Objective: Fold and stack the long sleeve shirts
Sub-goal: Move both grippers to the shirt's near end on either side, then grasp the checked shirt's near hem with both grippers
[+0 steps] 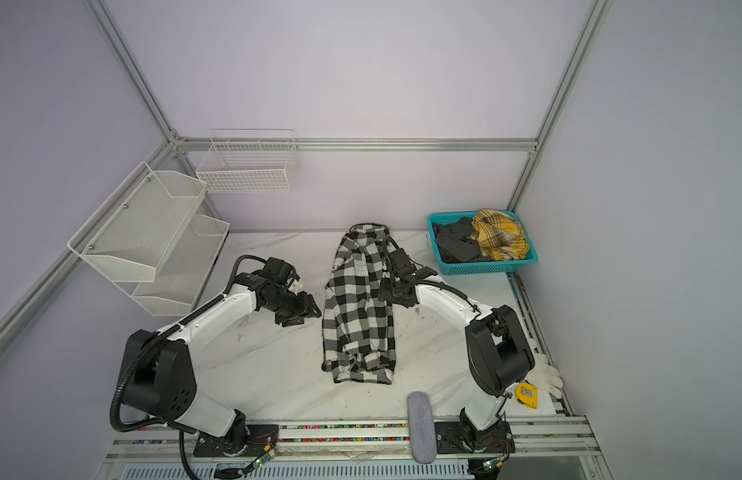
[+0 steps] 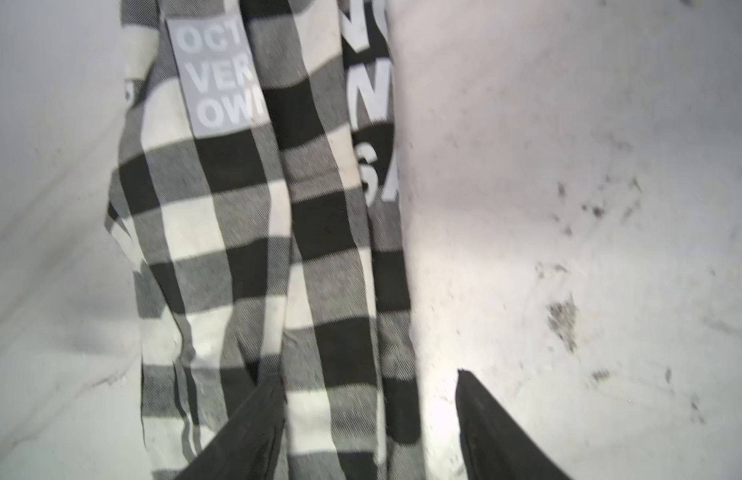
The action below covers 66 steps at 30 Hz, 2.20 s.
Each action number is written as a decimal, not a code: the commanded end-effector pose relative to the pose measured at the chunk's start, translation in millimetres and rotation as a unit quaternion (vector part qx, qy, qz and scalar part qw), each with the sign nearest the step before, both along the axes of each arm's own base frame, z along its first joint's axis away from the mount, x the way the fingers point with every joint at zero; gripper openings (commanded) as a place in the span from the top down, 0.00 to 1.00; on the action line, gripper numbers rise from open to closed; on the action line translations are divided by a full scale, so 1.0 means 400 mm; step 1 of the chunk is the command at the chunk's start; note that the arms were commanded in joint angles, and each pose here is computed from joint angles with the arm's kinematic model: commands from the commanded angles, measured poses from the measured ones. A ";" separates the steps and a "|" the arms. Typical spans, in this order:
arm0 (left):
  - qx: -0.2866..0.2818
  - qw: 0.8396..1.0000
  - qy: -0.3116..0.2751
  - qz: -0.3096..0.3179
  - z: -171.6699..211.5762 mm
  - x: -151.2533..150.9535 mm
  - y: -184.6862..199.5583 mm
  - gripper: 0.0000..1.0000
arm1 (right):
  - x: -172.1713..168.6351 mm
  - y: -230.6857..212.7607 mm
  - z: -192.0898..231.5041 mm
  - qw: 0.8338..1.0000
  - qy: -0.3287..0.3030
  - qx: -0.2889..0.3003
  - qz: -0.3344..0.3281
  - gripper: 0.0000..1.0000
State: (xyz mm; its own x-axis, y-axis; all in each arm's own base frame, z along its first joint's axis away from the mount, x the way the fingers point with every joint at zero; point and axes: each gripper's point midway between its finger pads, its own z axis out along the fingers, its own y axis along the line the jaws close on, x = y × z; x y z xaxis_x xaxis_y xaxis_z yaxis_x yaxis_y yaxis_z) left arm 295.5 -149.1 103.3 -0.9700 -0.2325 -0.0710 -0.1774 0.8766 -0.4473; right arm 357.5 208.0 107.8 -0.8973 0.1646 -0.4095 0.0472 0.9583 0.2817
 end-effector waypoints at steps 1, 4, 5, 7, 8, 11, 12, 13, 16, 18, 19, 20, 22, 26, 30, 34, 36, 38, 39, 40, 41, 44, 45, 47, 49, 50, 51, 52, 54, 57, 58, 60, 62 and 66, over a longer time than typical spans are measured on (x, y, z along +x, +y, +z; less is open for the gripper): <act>-0.019 0.997 0.066 0.021 -0.073 -0.078 0.010 0.29 | -0.102 -0.017 -0.045 0.999 0.040 -0.003 -0.001 0.35; -0.054 0.994 0.090 0.026 -0.101 -0.109 -0.015 0.31 | -0.173 -0.009 -0.062 0.998 0.058 0.017 0.002 0.37; -0.059 0.993 0.094 0.028 -0.109 -0.116 -0.019 0.34 | -0.194 -0.003 -0.070 0.998 0.062 0.025 0.002 0.38; -0.063 0.992 0.106 0.026 -0.129 -0.135 -0.036 0.40 | -0.233 0.010 -0.085 0.997 0.071 0.040 0.003 0.43; -0.064 0.991 0.111 0.022 -0.136 -0.143 -0.045 0.41 | -0.248 0.010 -0.095 0.996 0.076 0.041 0.001 0.44; -0.056 0.991 0.123 0.007 -0.156 -0.165 -0.072 0.43 | -0.281 0.003 -0.123 0.995 0.092 0.043 -0.009 0.49; -0.055 0.991 0.124 0.005 -0.160 -0.170 -0.079 0.43 | -0.291 0.003 -0.130 0.994 0.097 0.048 -0.012 0.50; -0.053 0.991 0.126 0.004 -0.166 -0.172 -0.083 0.43 | -0.300 0.005 -0.136 0.993 0.103 0.053 -0.015 0.52; -0.046 0.990 0.135 0.005 -0.188 -0.181 -0.086 0.44 | -0.332 0.016 -0.155 0.990 0.121 0.072 -0.017 0.53; -0.046 0.989 0.142 0.005 -0.203 -0.188 -0.090 0.44 | -0.349 0.022 -0.165 0.988 0.129 0.079 -0.018 0.56; -0.047 0.988 0.146 0.004 -0.210 -0.191 -0.094 0.45 | -0.358 0.019 -0.172 0.988 0.134 0.079 -0.022 0.57; -0.047 0.988 0.150 0.002 -0.217 -0.195 -0.098 0.45 | -0.364 0.017 -0.178 0.987 0.137 0.080 -0.024 0.58; -0.046 0.986 0.159 0.001 -0.232 -0.203 -0.103 0.46 | -0.376 0.017 -0.191 0.985 0.145 0.085 -0.028 0.60; -0.045 0.985 0.165 -0.002 -0.242 -0.209 -0.109 0.47 | -0.398 0.026 -0.216 0.981 0.162 0.099 -0.031 0.62; -0.047 0.985 0.168 -0.006 -0.242 -0.214 -0.113 0.49 | -0.404 0.042 -0.220 0.980 0.168 0.108 -0.027 0.63; -0.044 0.984 0.170 -0.013 -0.245 -0.224 -0.122 0.54 | -0.403 0.056 -0.211 0.978 0.169 0.123 -0.026 0.64; -0.044 0.984 0.170 -0.016 -0.244 -0.226 -0.124 0.57 | -0.403 0.056 -0.209 0.977 0.169 0.126 -0.028 0.64; -0.042 0.984 0.172 -0.017 -0.247 -0.227 -0.124 0.61 | -0.404 0.054 -0.207 0.977 0.168 0.127 -0.031 0.64; -0.042 0.984 0.172 -0.017 -0.248 -0.225 -0.124 0.62 | -0.404 0.053 -0.205 0.977 0.167 0.127 -0.032 0.64; -0.042 0.984 0.172 -0.018 -0.249 -0.226 -0.126 0.65 | -0.405 0.052 -0.205 0.977 0.167 0.128 -0.034 0.64; -0.041 0.984 0.173 -0.019 -0.250 -0.227 -0.125 0.67 | -0.405 0.052 -0.204 0.977 0.167 0.129 -0.035 0.64; -0.039 0.984 0.171 -0.025 -0.251 -0.223 -0.130 0.69 | -0.405 0.057 -0.204 0.976 0.168 0.133 -0.033 0.65; -0.037 0.984 0.171 -0.027 -0.253 -0.223 -0.131 0.70 | -0.404 0.060 -0.204 0.976 0.168 0.136 -0.033 0.67; -0.034 0.984 0.170 -0.031 -0.254 -0.221 -0.134 0.73 | -0.403 0.065 -0.206 0.975 0.170 0.138 -0.032 0.68; -0.031 0.985 0.168 -0.032 -0.254 -0.216 -0.135 0.75 | -0.401 0.068 -0.207 0.975 0.171 0.140 -0.031 0.70; -0.030 0.985 0.167 -0.033 -0.254 -0.215 -0.136 0.76 | -0.400 0.071 -0.206 0.975 0.171 0.142 -0.030 0.70; -0.029 0.985 0.166 -0.034 -0.255 -0.214 -0.137 0.78 | -0.400 0.073 -0.206 0.974 0.171 0.145 -0.030 0.70; -0.027 0.985 0.164 -0.035 -0.254 -0.212 -0.138 0.80 | -0.399 0.075 -0.204 0.974 0.171 0.147 -0.030 0.70; -0.025 0.986 0.160 -0.037 -0.252 -0.208 -0.139 0.86 | -0.400 0.074 -0.205 0.974 0.172 0.145 -0.031 0.70; -0.023 0.986 0.158 -0.036 -0.250 -0.207 -0.138 0.96 | -0.405 0.058 -0.200 0.976 0.169 0.133 -0.033 0.68; -0.023 0.987 0.158 -0.036 -0.250 -0.208 -0.138 0.99 | -0.410 0.047 -0.200 0.977 0.169 0.123 -0.034 0.64; -0.023 0.987 0.156 -0.035 -0.247 -0.207 -0.138 1.00 | -0.423 0.028 -0.201 0.978 0.171 0.111 -0.035 0.60; -0.024 0.987 0.155 -0.036 -0.245 -0.207 -0.138 1.00 | -0.438 0.014 -0.198 0.977 0.175 0.114 -0.042 0.59; -0.023 0.987 0.155 -0.036 -0.245 -0.208 -0.138 1.00 | -0.458 0.004 -0.216 0.975 0.185 0.115 -0.044 0.60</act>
State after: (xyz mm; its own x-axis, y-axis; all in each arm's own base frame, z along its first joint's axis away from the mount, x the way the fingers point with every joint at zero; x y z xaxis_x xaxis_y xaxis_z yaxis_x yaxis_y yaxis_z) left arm 214.9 -218.6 20.9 -0.9548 -0.1375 0.2637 -0.2594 0.8184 -0.5128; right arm 185.6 219.8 29.9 -0.9589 0.2815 -0.0353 0.2310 0.8469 0.4790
